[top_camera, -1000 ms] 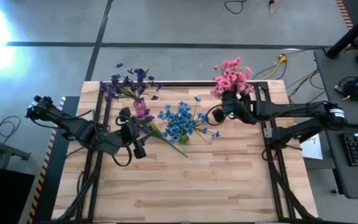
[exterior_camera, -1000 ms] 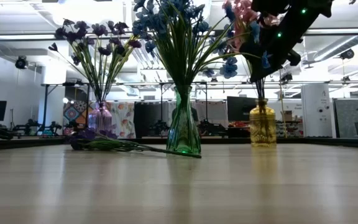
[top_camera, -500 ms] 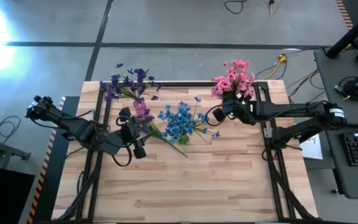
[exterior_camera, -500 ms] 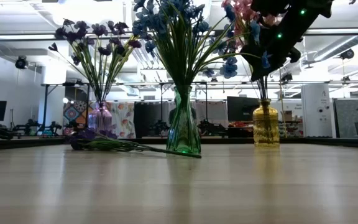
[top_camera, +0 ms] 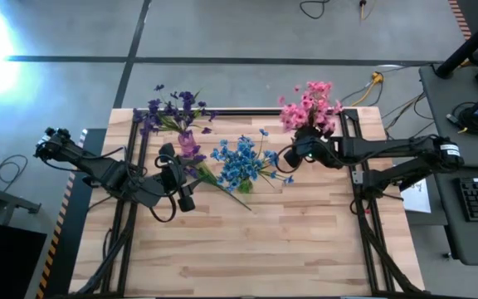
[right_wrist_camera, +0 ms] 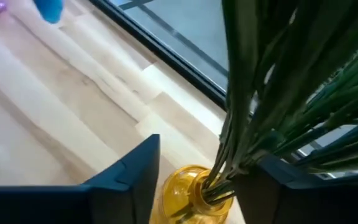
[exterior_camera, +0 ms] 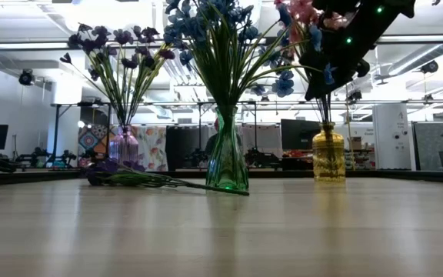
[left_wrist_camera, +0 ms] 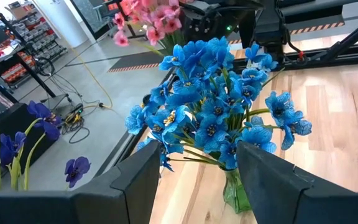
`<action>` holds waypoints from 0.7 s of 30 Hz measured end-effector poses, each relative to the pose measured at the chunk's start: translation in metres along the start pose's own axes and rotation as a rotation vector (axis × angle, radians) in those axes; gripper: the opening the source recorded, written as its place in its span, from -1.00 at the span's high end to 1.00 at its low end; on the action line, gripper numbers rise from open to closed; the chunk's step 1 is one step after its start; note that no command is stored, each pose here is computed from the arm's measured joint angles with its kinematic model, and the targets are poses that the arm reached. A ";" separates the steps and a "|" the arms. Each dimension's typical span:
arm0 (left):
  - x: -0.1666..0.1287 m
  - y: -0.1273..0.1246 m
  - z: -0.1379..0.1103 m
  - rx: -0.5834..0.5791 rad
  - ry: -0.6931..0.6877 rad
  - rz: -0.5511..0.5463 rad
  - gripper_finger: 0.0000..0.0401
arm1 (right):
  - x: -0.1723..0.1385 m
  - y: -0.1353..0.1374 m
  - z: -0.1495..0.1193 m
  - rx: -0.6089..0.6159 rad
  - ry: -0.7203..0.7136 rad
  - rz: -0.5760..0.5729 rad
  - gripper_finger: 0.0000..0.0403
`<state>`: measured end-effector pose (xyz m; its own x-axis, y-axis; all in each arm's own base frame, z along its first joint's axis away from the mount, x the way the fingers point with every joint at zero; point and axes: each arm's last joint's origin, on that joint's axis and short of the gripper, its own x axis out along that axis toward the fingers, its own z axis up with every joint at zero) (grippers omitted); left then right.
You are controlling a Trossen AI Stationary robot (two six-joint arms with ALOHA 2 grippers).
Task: Sort flowers into vase by color
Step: Put the pink flowers into the yellow vase
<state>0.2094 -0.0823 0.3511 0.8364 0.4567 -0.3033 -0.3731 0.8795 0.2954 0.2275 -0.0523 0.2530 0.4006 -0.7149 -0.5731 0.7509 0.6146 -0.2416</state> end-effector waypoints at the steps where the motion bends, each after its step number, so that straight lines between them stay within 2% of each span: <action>1: 0.000 0.000 0.000 0.000 0.000 0.000 0.02 | -0.001 0.001 0.000 -0.002 0.000 0.008 0.12; 8: 0.000 0.000 0.000 -0.001 -0.001 0.000 0.02 | -0.003 -0.001 -0.005 -0.018 0.037 0.006 -0.05; 21: 0.000 0.000 0.000 -0.001 0.000 0.000 0.02 | -0.007 -0.004 -0.007 -0.033 0.069 0.042 -0.05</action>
<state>0.2095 -0.0823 0.3511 0.8364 0.4569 -0.3028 -0.3738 0.8795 0.2947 0.2181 -0.0474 0.2522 0.3938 -0.6642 -0.6354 0.7162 0.6550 -0.2408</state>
